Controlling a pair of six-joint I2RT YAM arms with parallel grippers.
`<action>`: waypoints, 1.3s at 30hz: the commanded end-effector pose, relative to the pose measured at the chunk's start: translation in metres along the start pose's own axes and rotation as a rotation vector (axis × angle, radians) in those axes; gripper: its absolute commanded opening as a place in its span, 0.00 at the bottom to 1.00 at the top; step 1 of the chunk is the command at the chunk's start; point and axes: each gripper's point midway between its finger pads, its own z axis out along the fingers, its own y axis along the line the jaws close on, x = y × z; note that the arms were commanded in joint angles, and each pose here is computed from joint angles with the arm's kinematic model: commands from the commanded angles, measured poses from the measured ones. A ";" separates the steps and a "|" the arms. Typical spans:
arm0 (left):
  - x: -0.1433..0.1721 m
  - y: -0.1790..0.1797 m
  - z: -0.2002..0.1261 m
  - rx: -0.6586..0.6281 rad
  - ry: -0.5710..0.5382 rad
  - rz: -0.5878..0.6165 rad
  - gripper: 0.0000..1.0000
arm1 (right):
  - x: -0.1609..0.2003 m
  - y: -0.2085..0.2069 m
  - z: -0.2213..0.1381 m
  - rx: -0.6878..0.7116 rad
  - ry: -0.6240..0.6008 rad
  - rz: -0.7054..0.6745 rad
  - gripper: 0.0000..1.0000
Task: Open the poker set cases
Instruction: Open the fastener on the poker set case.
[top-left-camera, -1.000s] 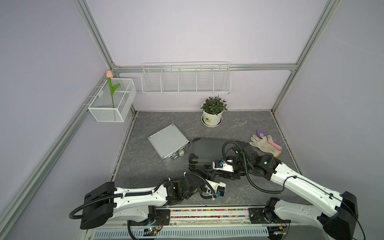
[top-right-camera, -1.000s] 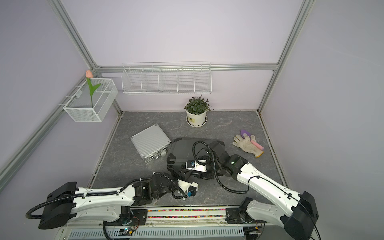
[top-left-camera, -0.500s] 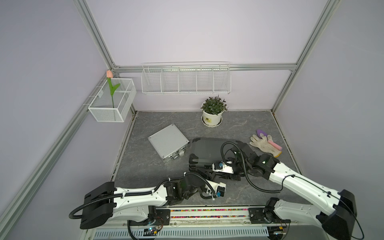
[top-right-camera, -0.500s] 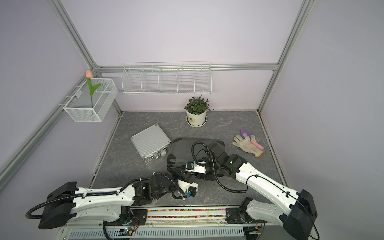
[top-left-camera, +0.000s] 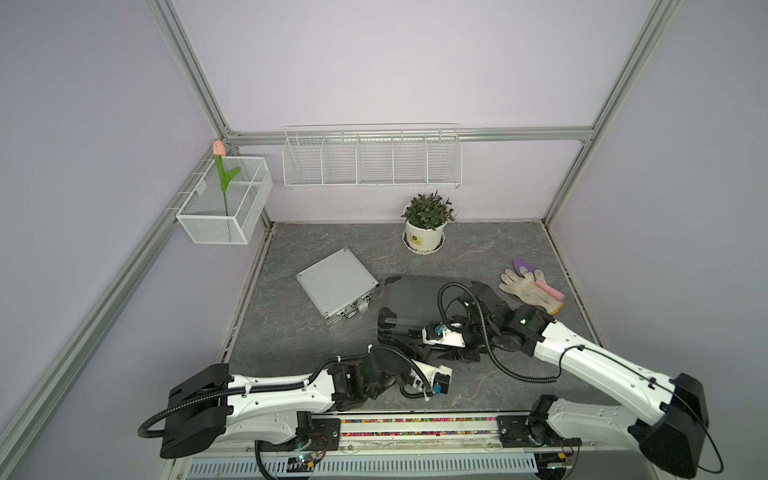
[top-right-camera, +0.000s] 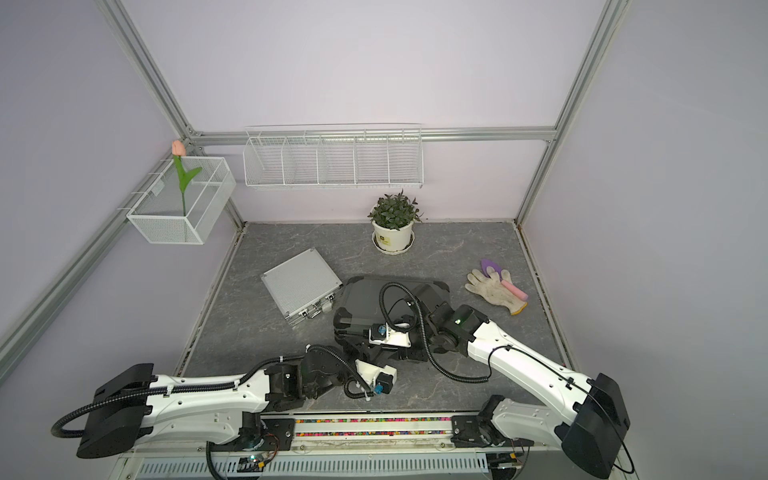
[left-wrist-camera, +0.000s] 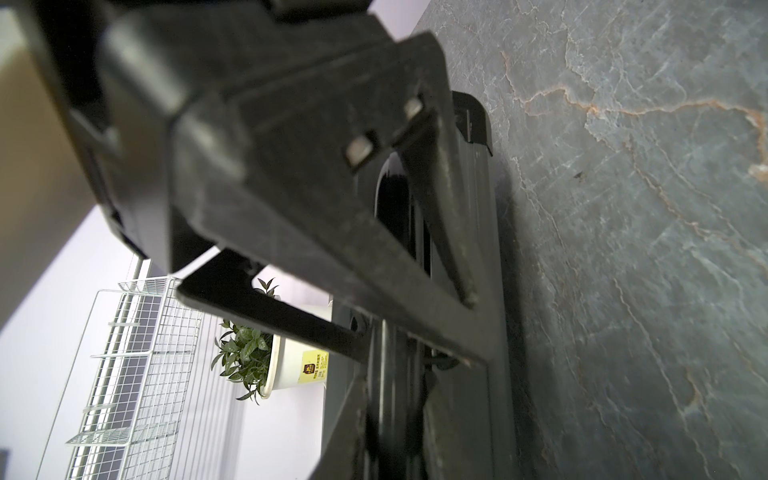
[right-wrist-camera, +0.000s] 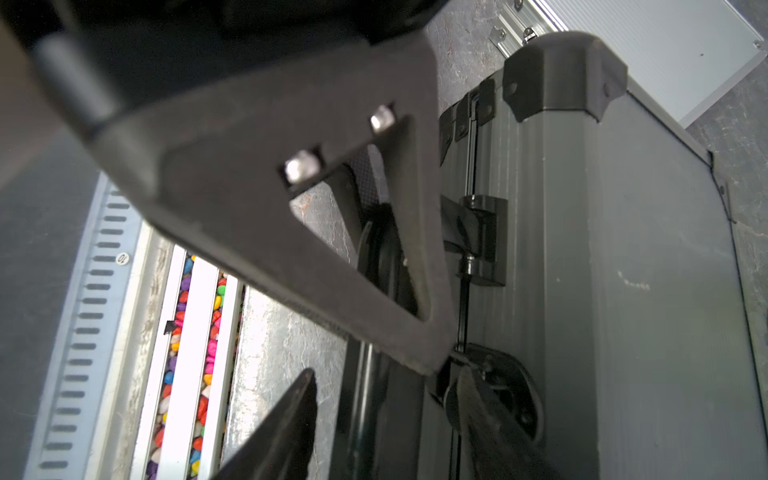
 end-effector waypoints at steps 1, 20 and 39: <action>-0.040 0.101 -0.025 -0.330 -0.139 -0.072 0.00 | 0.009 0.001 -0.002 0.020 0.033 0.007 0.59; -0.041 0.096 -0.020 -0.313 -0.141 -0.065 0.00 | 0.005 -0.005 -0.041 0.252 -0.096 0.032 0.98; -0.053 0.099 -0.019 -0.308 -0.195 -0.082 0.00 | -0.012 -0.062 -0.131 0.645 -0.200 0.522 0.98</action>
